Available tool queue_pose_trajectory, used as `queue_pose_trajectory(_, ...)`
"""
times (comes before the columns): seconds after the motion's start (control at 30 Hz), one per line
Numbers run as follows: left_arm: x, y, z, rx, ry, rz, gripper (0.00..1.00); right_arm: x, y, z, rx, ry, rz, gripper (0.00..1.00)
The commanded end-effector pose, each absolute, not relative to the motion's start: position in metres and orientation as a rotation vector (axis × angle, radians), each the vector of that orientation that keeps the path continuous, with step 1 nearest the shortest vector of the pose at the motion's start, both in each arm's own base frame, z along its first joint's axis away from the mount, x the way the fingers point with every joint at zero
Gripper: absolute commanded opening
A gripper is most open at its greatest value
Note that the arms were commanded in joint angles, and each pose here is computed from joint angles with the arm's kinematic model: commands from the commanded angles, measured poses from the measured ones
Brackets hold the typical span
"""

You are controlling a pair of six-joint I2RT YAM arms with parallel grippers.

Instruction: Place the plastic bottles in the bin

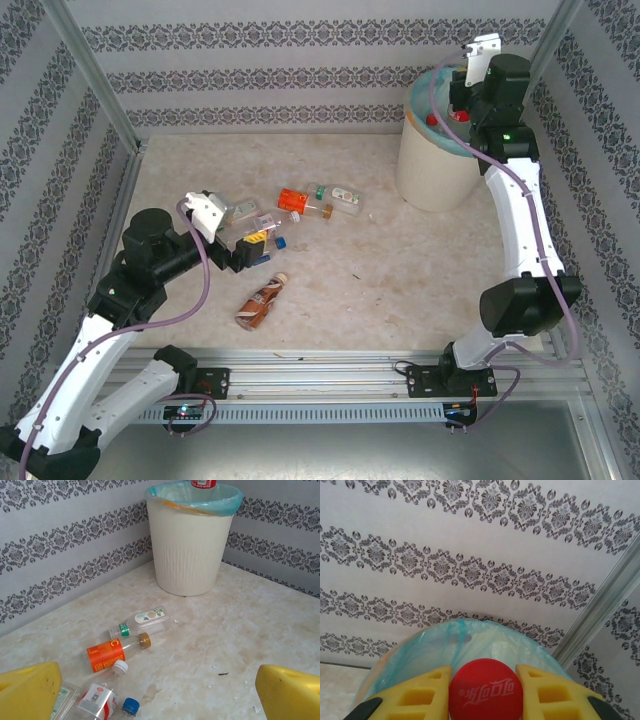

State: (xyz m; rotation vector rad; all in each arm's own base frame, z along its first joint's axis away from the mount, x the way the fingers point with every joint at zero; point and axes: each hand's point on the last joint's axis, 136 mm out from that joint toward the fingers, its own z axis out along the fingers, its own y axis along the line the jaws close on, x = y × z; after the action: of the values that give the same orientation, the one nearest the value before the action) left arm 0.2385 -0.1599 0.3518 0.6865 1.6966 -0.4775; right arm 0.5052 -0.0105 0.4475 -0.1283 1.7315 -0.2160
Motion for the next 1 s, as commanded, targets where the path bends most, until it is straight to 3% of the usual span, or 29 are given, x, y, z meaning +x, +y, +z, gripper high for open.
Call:
queue_pose_trajectory(0.0, 0.238, -0.163, 0.349, 0.679, 1.695, -0.500, 1.00, 0.529, -0.009, 0.417, -0.135, 1.755, -0.150, 0.00)
queue_pose_trajectory(0.2, 0.239, -0.164, 0.341, 0.676, 1.715, -0.508, 1.00, 0.550, -0.020, 0.365, -0.117, 1.867, -0.114, 0.00)
queue_pose_trajectory(0.53, 0.243, -0.164, 0.339, 0.679, 1.718, -0.496, 1.00, 0.569, -0.027, 0.325, -0.106, 1.930, -0.037, 0.00)
queue_pose_trajectory(0.97, 0.245, -0.163, 0.346, 0.670, 1.697, -0.483, 1.00, 0.533, 0.002, 0.472, -0.144, 1.575, -0.061, 0.00)
